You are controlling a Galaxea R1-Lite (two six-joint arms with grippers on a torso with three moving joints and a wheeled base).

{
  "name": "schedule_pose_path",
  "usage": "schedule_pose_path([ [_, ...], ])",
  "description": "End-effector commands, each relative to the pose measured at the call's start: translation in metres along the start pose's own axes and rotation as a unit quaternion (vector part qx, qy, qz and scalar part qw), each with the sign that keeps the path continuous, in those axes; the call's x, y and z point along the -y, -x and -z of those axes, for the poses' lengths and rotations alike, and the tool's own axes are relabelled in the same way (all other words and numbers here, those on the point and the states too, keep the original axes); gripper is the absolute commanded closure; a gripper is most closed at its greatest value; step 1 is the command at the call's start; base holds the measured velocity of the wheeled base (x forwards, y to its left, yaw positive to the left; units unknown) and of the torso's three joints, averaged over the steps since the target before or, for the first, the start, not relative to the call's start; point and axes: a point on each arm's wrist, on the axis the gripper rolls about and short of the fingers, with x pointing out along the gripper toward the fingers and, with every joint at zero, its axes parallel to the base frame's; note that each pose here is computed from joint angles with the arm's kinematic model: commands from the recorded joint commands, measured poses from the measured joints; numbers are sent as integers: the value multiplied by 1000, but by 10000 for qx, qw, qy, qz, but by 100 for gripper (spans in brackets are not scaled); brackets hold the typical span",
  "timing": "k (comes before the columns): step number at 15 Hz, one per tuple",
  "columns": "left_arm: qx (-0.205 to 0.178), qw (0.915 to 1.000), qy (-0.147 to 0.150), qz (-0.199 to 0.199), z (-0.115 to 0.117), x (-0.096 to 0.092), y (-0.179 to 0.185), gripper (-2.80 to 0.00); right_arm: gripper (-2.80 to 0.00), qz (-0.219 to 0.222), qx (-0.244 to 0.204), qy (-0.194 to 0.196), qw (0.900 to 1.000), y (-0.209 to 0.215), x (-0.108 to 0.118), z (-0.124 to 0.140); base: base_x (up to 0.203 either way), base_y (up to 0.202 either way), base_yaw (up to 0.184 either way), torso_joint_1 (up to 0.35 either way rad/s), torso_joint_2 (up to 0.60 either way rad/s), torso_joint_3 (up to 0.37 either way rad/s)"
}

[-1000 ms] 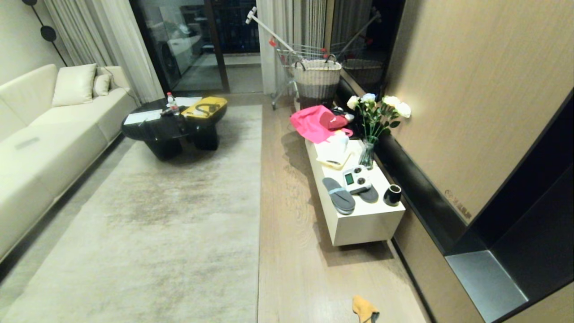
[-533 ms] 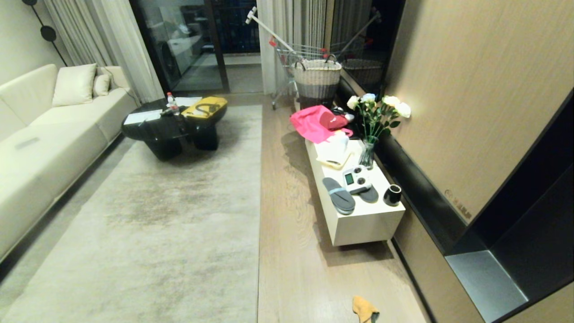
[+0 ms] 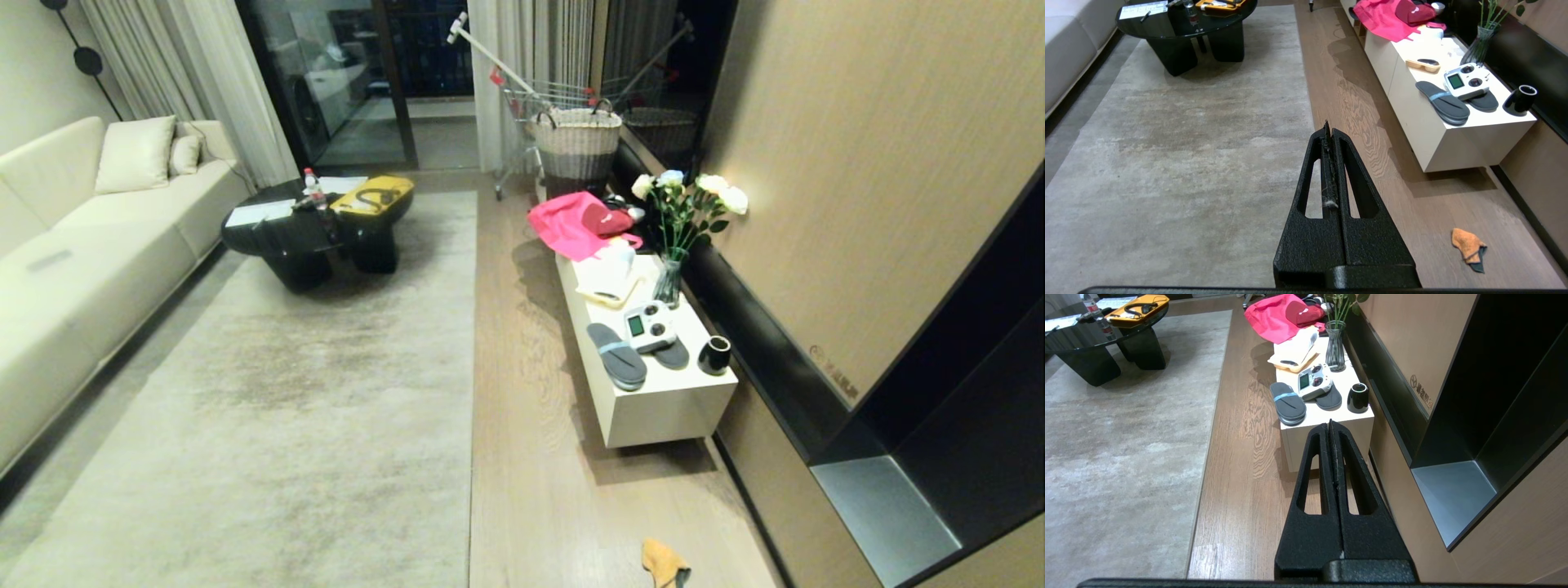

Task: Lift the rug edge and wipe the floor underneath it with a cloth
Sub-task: Pick up the rag

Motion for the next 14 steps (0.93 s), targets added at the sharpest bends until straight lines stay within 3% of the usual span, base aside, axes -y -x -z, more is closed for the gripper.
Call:
schedule_pose_path([
  [1, 0, 10000, 3, 5, 0, 0, 0, 0, 0, 0, -3, -3, 10000, 0, 0, 0, 0, 0, 0, 0, 0, 0],
  [14, 0, 10000, 3, -1, 0, 0, 0, 0, 0, 0, -3, -3, 10000, 0, 0, 0, 0, 0, 0, 0, 0, 0],
])
